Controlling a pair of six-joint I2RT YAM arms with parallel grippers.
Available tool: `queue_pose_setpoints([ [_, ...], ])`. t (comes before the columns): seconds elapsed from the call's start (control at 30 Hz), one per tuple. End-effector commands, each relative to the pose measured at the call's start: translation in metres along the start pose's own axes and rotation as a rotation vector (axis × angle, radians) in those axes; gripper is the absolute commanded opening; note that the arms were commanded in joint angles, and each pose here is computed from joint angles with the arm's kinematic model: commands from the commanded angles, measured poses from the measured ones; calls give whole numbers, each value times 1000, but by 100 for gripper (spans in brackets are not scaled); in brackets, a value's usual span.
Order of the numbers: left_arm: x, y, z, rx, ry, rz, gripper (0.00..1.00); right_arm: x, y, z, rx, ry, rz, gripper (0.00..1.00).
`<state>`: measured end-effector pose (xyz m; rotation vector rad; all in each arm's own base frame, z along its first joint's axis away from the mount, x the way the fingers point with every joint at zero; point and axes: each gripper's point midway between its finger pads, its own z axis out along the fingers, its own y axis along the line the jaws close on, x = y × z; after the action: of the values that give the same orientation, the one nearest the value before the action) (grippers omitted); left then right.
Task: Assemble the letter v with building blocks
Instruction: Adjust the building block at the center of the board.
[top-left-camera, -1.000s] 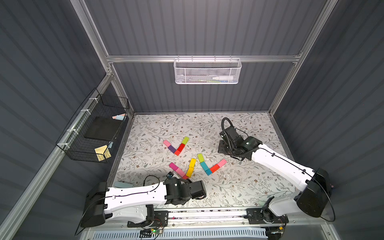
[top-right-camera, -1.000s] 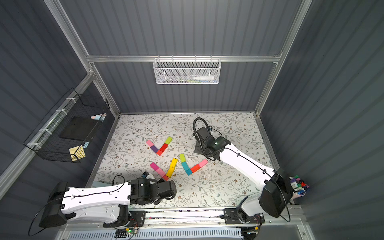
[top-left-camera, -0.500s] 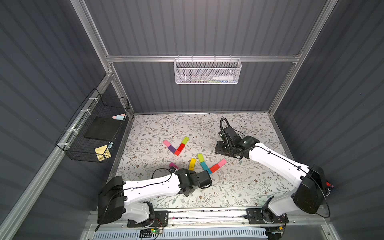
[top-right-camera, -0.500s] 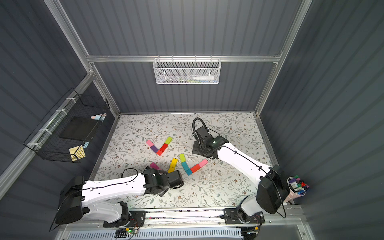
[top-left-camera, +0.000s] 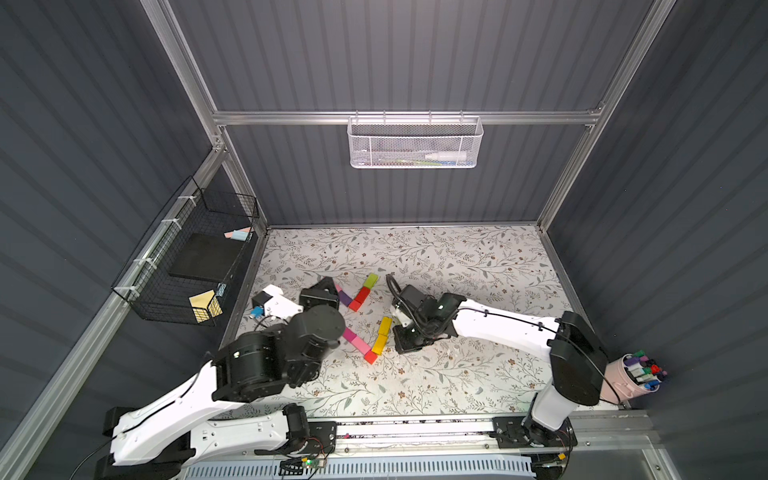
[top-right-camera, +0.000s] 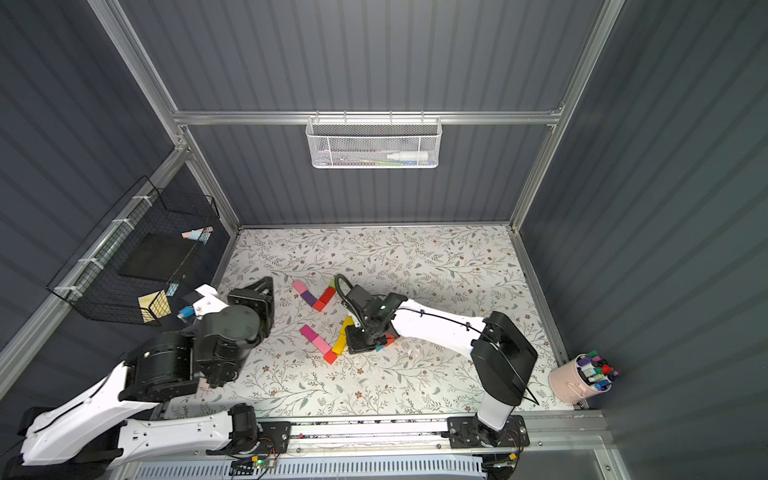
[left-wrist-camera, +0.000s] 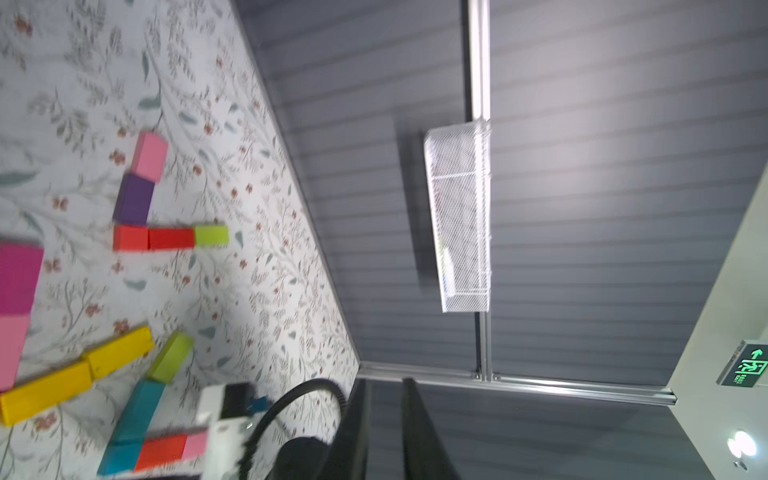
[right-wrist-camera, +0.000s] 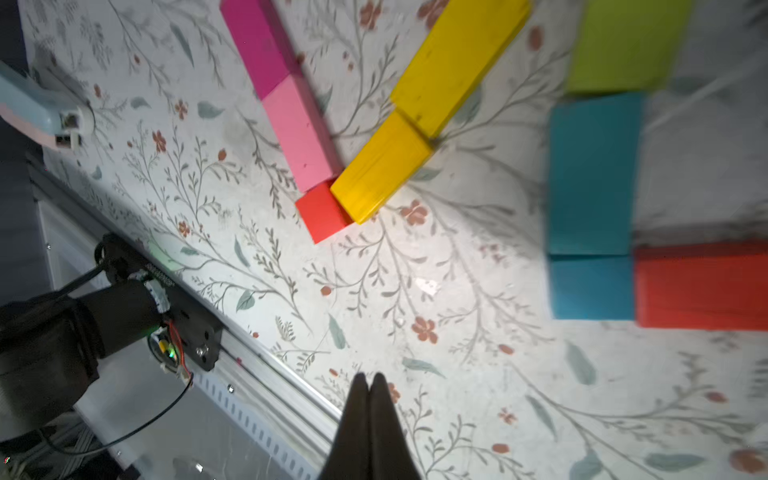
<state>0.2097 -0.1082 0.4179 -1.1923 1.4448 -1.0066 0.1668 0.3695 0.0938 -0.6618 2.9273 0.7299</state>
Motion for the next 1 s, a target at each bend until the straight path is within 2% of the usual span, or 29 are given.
queue_pose_setpoints([
  [0.0, -35, -29, -9, 45, -135, 175, 22, 14, 20, 11, -46, 103, -63, 0],
  [0.1, -35, -56, -13, 99, -122, 241, 34, 26, 37, 27, -38, 175, -165, 0],
  [0.27, -34, -77, -16, 119, -125, 320, 48, 34, 63, 52, -50, 263, -256, 0],
  [0.43, -22, -100, -15, 149, -100, 401, 49, 35, 65, 66, 7, 295, -291, 0],
  [0.63, 13, -107, -2, 145, -72, 501, 51, 31, 55, 73, 71, 289, -284, 0],
  [0.77, 22, -110, 7, 143, -68, 542, 52, 22, 48, 75, 131, 259, -290, 0],
  [0.97, 40, -124, 37, 220, 6, 657, 54, 15, 47, 83, 164, 266, -306, 0],
])
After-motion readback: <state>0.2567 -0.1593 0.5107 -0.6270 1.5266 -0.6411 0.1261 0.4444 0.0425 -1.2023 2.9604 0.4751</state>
